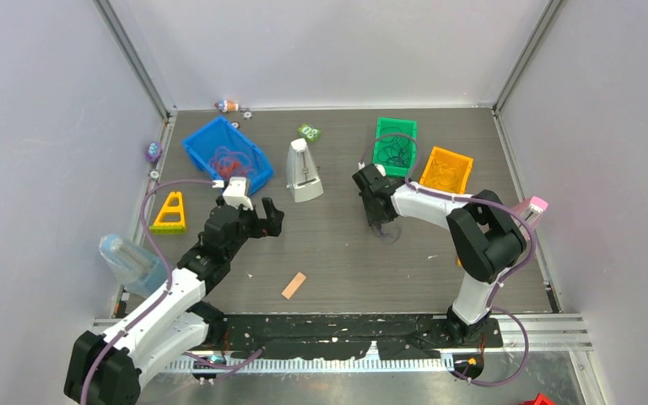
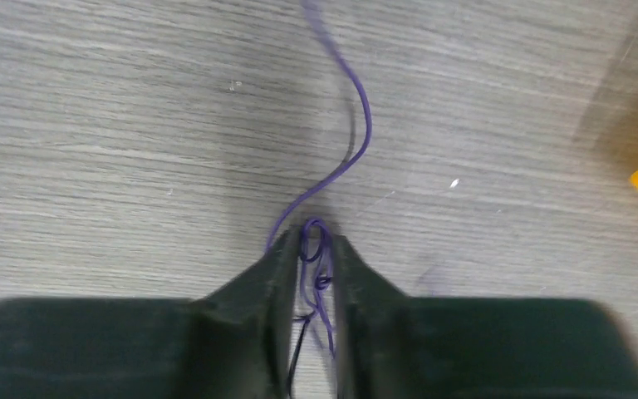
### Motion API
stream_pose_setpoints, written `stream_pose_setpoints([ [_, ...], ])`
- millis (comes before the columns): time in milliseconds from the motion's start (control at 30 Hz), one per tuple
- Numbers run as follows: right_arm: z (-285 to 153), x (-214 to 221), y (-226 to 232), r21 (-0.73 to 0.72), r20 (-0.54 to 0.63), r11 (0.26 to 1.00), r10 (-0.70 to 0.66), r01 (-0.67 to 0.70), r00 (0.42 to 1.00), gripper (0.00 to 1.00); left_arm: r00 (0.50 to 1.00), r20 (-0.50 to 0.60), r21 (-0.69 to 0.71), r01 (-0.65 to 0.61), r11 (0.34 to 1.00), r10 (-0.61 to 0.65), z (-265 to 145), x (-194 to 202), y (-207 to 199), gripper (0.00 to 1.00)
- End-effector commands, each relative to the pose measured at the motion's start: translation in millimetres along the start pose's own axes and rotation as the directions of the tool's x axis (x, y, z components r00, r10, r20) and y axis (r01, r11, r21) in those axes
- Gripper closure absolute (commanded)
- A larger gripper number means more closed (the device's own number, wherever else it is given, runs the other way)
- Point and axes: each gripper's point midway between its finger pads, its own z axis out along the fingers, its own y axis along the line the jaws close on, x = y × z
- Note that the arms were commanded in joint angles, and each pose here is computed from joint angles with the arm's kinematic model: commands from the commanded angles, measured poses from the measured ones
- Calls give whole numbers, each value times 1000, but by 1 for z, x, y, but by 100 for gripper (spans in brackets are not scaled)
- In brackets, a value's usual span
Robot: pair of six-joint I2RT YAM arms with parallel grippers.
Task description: Untangle the cables
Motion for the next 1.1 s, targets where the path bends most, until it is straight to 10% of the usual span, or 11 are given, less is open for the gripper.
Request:
stream_pose_setpoints([
  [0, -3, 6, -2, -21, -23, 1000, 16, -16, 1000, 90, 997, 79, 17, -18, 1000, 16, 1, -17, -4, 1],
  [533, -93, -159, -74, -162, 287, 965, 244, -204, 926, 95, 997, 80, 60, -28, 998, 23, 3, -15, -11, 3],
  [1067, -81, -293, -86, -410, 365, 877, 409, -250, 836, 95, 996, 80, 73, -45, 996, 39, 5, -14, -14, 4],
])
